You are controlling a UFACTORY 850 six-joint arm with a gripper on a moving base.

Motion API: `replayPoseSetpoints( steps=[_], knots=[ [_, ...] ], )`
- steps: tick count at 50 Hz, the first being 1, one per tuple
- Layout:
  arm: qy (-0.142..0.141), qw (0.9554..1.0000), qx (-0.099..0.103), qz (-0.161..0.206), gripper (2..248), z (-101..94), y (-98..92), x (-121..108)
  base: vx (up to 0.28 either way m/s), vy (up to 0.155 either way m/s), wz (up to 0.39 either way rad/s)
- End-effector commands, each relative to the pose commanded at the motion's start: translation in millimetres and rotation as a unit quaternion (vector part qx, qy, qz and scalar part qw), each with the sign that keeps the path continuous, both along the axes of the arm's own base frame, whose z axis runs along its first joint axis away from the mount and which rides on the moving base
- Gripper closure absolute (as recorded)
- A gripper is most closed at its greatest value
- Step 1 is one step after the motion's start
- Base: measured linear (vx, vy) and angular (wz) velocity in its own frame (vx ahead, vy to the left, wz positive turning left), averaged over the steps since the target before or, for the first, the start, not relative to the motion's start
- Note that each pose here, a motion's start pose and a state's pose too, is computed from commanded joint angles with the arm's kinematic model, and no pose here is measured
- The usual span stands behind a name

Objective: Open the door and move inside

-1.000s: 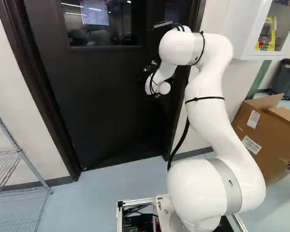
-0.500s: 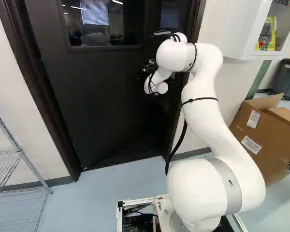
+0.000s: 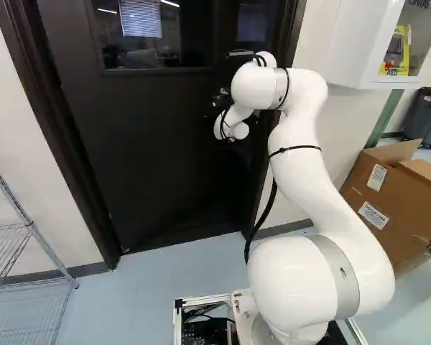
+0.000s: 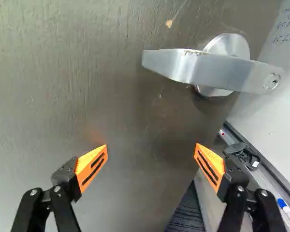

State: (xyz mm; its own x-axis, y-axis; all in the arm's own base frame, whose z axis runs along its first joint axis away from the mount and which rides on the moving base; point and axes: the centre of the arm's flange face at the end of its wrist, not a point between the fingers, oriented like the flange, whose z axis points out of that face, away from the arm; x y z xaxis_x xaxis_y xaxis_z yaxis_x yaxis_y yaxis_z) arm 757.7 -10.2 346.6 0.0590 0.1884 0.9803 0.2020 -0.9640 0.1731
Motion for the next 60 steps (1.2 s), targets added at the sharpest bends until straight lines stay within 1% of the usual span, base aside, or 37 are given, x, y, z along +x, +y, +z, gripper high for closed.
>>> replayPoseSetpoints(
  steps=[6, 18, 60],
  knots=[
    [0.004, 1.0000, 0.000, 0.001, 3, 1.9, 1.9, -7.1, 0.000, 0.000, 0.000],
    [0.016, 0.9998, 0.000, 0.007, 3, 7.2, 9.4, -28.8, 0.000, 0.000, 0.000],
    [0.050, 0.9978, -0.003, 0.043, 3, 21.7, 54.2, -102.1, 0.000, 0.000, 0.000]
  ],
)
